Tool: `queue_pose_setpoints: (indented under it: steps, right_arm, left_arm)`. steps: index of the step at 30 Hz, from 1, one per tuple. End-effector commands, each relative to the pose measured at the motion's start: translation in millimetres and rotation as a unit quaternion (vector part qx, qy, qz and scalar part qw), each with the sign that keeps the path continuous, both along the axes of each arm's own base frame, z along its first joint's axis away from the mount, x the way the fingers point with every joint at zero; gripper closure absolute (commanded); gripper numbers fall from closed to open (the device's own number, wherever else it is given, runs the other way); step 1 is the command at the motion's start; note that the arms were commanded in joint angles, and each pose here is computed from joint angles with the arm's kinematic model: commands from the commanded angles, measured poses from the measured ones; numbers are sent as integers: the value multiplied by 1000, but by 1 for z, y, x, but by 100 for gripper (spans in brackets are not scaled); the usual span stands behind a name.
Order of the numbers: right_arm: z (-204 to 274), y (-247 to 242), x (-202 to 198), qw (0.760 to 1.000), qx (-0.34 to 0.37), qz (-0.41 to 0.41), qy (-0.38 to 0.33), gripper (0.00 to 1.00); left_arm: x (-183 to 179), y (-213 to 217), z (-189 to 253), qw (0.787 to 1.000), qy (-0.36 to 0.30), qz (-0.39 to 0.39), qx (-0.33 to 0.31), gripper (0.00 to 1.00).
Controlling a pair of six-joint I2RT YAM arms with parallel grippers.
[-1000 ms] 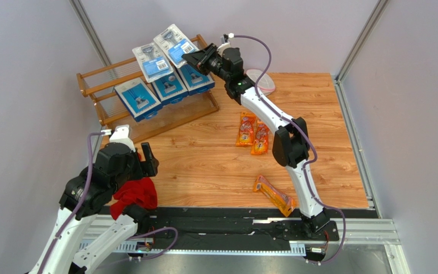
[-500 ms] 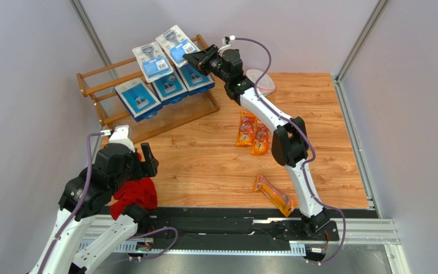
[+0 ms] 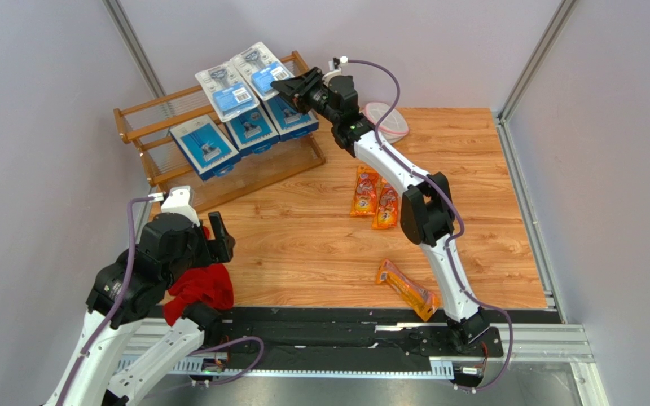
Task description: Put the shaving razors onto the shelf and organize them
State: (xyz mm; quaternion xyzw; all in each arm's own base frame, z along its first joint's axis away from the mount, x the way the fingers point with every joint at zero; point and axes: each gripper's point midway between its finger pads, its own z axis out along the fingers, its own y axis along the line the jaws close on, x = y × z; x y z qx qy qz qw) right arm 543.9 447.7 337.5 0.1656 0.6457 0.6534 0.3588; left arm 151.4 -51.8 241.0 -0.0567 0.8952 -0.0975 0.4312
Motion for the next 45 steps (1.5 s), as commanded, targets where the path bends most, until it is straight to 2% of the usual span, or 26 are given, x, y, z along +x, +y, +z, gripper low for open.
queue_pose_setpoints:
  steps: [1, 3, 4, 6, 12, 15, 24, 30, 31, 33, 34, 37, 38, 41, 44, 45]
  right_arm:
    - [35, -4, -4, 999, 23, 0, -39, 63]
    - [35, -4, -5, 999, 20, 0, -41, 56]
    - [32, -4, -5, 999, 16, -3, -38, 49]
    - [37, -7, -7, 999, 11, -8, -44, 40]
    - [39, -12, -14, 999, -1, -10, -49, 23]
    - [43, -15, -21, 999, -1, -8, -53, 18]
    - [57, -31, -39, 997, 10, -14, -77, 14]
    - [71, -47, -65, 995, 7, -10, -95, 12]
    - [53, -50, -67, 997, -7, -11, -82, 12]
    - [64, -62, -81, 995, -12, -14, -98, 12]
    - [47, -67, -85, 996, -27, -14, -86, 12]
    - [49, -86, -103, 994, -49, -19, -94, 12]
    - [27, -92, -107, 994, -68, -19, -77, 12]
    - [6, -113, -125, 991, -121, -23, -48, 11]
    - [-18, -136, -141, 981, -192, -31, -20, 11]
    - [-43, -148, -147, 972, -232, -33, 16, 11]
  left_arm:
    - [2, 0, 13, 1000, -22, -6, -2, 9]
    - [2, 0, 13, 1000, -22, -7, -2, 9]
    - [2, 0, 13, 1000, -21, -7, -2, 9]
    - [2, 0, 13, 1000, -21, -7, -1, 9]
    - [2, -1, 13, 1000, -20, -10, -1, 9]
    - [3, -1, 13, 1000, -20, -9, -1, 9]
    - [1, -1, 15, 1000, -27, -9, -6, 9]
    - [1, -4, 15, 999, -28, -19, -9, 9]
    - [1, -5, 15, 999, -28, -23, -10, 9]
    - [2, -8, 13, 999, -26, -27, -14, 9]
    - [2, -11, 11, 999, -21, -32, -17, 9]
    - [5, -21, 8, 998, -18, -45, -35, 9]
    - [6, -25, 6, 998, -14, -48, -39, 9]
    - [10, -38, 1, 996, -2, -64, -58, 9]
    - [12, -55, -5, 993, 14, -86, -83, 9]
    - [13, -59, -9, 992, 22, -92, -87, 10]
